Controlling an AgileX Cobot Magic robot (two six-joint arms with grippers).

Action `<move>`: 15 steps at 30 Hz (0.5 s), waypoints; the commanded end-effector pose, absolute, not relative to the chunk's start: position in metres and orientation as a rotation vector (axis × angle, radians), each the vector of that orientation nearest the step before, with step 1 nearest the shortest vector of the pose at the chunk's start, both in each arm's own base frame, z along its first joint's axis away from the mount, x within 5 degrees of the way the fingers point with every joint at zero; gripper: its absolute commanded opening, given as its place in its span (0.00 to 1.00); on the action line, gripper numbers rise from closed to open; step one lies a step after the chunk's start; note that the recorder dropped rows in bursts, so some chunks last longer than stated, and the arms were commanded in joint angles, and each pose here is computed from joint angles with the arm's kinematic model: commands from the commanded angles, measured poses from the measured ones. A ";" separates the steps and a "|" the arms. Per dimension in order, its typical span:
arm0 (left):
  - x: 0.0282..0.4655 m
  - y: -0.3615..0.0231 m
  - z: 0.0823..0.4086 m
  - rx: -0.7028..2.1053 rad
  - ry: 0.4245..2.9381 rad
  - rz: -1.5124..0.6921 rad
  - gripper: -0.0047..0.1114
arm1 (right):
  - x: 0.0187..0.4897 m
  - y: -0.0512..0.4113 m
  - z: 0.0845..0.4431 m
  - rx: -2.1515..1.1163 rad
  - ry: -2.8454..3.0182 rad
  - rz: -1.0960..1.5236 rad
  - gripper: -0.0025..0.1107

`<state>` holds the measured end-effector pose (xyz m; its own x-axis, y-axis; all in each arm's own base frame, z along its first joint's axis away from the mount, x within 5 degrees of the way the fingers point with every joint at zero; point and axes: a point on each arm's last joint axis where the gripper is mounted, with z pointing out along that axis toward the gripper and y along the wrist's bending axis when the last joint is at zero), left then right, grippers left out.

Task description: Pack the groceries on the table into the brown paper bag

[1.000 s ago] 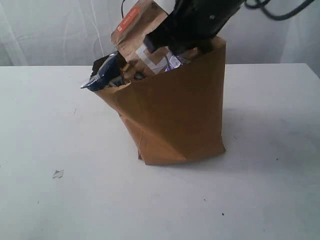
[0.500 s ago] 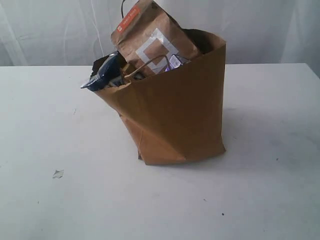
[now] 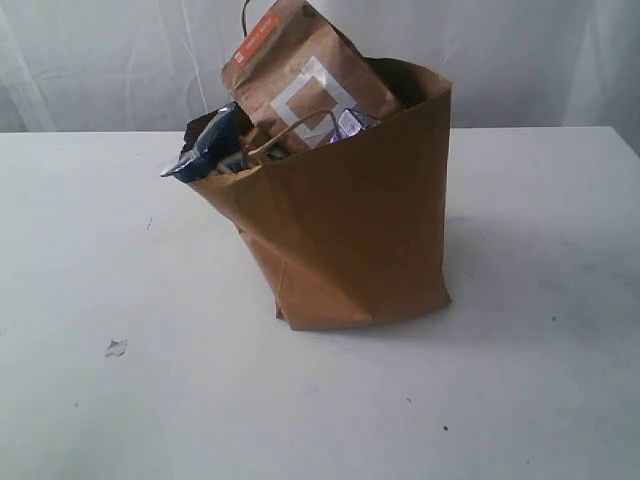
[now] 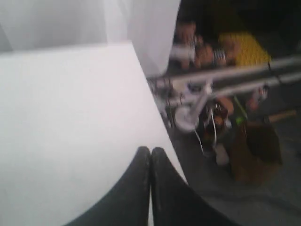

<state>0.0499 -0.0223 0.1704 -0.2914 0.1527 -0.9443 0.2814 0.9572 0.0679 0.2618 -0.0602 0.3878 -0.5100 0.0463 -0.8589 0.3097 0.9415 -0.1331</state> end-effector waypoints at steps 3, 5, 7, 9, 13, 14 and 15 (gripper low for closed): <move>0.050 -0.022 0.170 0.305 1.870 -0.138 0.04 | 0.171 -0.038 0.418 0.173 1.670 -0.254 0.02; 0.050 -0.022 0.170 0.305 1.870 -0.138 0.04 | 0.145 -0.033 0.416 0.179 1.631 -0.240 0.02; 0.050 -0.022 0.170 0.305 1.870 -0.138 0.04 | 0.115 -0.027 0.414 0.174 1.593 -0.234 0.02; 0.050 -0.022 0.170 0.305 1.870 -0.138 0.04 | 0.084 -0.022 0.413 0.166 1.554 -0.233 0.02; 0.050 -0.022 0.170 0.305 1.870 -0.138 0.04 | 0.031 -0.018 0.409 0.164 1.480 -0.244 0.02; 0.050 -0.022 0.170 0.305 1.870 -0.138 0.04 | 0.021 -0.018 0.408 0.155 1.468 -0.260 0.02; 0.050 -0.022 0.170 0.305 1.870 -0.138 0.04 | 0.009 -0.017 0.406 0.141 1.446 -0.288 0.02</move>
